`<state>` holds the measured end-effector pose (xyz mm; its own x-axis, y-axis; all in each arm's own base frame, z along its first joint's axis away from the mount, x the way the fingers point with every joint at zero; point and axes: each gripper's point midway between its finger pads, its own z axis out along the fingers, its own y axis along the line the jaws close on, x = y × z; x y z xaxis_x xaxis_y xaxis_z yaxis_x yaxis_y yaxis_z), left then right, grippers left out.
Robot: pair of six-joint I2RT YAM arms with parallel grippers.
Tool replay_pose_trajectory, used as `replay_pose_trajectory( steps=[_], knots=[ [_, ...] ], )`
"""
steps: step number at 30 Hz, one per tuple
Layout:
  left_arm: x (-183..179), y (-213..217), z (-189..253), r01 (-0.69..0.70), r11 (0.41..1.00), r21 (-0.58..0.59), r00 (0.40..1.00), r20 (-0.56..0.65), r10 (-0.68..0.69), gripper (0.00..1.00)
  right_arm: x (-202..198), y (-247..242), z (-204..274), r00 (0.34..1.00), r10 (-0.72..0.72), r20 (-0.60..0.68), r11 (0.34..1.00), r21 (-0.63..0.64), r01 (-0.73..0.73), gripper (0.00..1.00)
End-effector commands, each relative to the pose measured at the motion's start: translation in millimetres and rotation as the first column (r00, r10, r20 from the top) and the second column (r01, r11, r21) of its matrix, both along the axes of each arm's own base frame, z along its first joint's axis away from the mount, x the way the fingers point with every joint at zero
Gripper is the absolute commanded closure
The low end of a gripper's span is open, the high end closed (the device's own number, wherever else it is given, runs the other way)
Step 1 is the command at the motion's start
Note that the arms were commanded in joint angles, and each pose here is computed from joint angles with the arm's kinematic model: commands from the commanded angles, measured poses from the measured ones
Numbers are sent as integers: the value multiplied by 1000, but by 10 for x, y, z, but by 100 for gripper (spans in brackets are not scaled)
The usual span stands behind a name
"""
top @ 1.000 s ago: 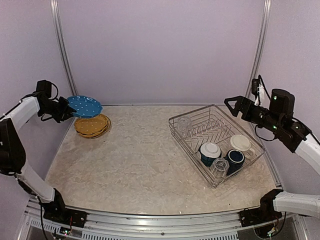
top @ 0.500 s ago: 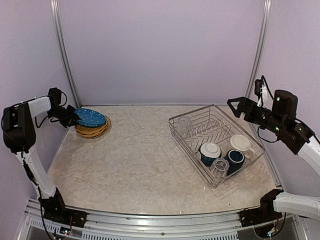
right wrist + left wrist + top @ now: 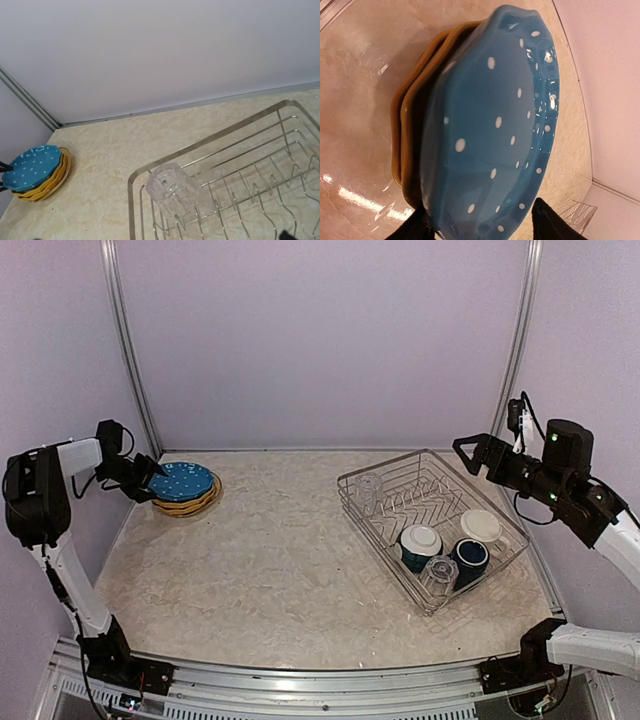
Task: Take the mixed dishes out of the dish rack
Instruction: Place the plate on the plate.
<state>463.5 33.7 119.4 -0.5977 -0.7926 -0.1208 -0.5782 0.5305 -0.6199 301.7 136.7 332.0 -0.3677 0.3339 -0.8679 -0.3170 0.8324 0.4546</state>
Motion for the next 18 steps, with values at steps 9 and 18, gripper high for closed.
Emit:
replay_pose_trajectory(
  steps=[9,18],
  knots=[
    [-391,30,478,18,989,148,999,41,-24,4,40,-1,111,1000,-3,23,1000,6,3,0],
    [-676,-813,1400,204,958,203,924,284,-257,1,183,9,-123,997,-7,-83,990,-144,-5,0]
  ],
)
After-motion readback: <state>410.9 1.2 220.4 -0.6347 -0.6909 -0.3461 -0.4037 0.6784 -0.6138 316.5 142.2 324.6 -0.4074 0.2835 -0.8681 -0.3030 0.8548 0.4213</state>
